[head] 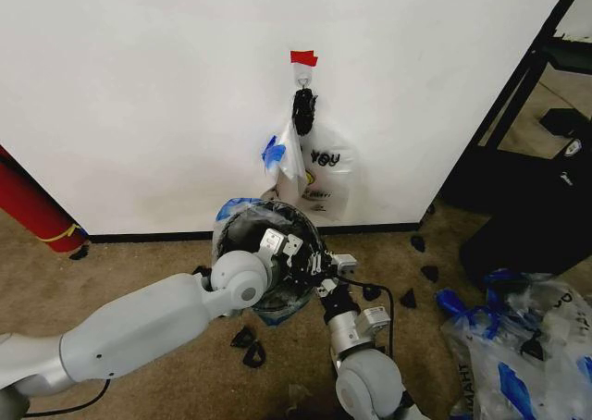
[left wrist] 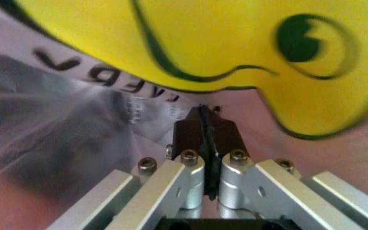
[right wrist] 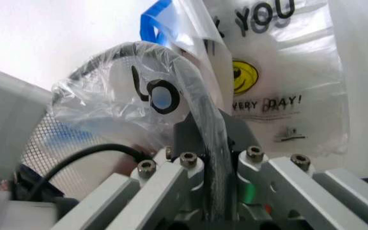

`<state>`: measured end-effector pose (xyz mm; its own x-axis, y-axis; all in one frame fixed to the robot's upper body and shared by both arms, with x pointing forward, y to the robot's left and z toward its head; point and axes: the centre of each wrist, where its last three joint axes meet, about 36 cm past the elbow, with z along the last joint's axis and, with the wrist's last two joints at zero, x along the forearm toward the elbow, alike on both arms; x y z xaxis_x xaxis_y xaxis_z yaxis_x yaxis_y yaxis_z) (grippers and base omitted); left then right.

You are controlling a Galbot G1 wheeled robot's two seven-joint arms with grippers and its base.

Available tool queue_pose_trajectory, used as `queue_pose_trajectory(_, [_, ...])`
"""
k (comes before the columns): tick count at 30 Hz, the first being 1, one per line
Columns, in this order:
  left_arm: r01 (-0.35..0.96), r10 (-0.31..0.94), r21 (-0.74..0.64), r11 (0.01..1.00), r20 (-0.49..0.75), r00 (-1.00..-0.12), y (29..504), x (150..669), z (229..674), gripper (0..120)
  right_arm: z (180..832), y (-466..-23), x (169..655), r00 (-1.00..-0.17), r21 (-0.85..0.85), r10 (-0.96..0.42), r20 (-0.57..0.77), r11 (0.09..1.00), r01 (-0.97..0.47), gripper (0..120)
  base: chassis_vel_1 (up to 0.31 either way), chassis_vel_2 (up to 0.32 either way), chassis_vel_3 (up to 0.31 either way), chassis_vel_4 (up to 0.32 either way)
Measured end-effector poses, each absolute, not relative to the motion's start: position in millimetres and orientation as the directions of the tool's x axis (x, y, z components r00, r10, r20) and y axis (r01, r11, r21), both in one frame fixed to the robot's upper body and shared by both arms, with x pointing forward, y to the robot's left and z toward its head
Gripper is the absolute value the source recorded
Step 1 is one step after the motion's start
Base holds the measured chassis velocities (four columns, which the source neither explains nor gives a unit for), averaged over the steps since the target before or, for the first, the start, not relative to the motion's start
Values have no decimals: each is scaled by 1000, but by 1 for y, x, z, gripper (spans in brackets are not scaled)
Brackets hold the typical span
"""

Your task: Pick up the garbage bag from the wall and place it over the trash bin.

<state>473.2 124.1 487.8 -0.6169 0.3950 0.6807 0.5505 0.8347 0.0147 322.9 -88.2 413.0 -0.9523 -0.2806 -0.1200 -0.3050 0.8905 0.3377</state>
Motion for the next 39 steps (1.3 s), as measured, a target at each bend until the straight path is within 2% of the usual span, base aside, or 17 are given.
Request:
queue_pose_trajectory(6, [529, 386, 11, 849, 671, -633, 126, 477, 490, 0, 412, -89, 323, -953, 338, -278, -118, 891, -302, 0, 0, 0, 0, 0])
queue_pose_trajectory(17, [574, 478, -63, 817, 630, -612, 142, 413, 555, 0, 399, -95, 341, -971, 380, -233, -62, 894, -239, 0, 0, 0, 0, 0])
queue_pose_trajectory(20, [571, 484, -70, 818, 619, -618, 150, 405, 562, 0, 399, -96, 341, -971, 387, -230, -59, 892, -235, 0, 0, 0, 0, 0])
queue_pose_trajectory(26, [552, 508, -71, 831, 501, -700, 187, 375, 593, 0, 401, -102, 341, -978, 427, -204, -39, 882, -201, 0, 0, 0, 0, 0])
queue_pose_trajectory(30, [491, 438, 25, 871, 415, -797, 207, 360, 604, 1, 406, -105, 340, -982, 447, -186, -38, 875, -184, 0, 0, 0, 0, 0])
queue_pose_trajectory(33, [431, 362, 167, 887, 326, -873, 217, 346, 607, 15, 406, -107, 339, -983, 449, -181, -37, 876, -178, 0, 0, 0, 0, 0])
queue_pose_trajectory(34, [431, 362, 167, 887, 326, -873, 217, 346, 607, 15, 406, -107, 339, -983, 449, -181, -37, 876, -178, 0, 0, 0, 0, 0])
queue_pose_trajectory(39, [372, 298, 414, 831, 234, -926, 216, 322, 585, 38, 405, -108, 340, -984, 439, -176, -34, 882, -173, 0, 0, 0, 0, 0])
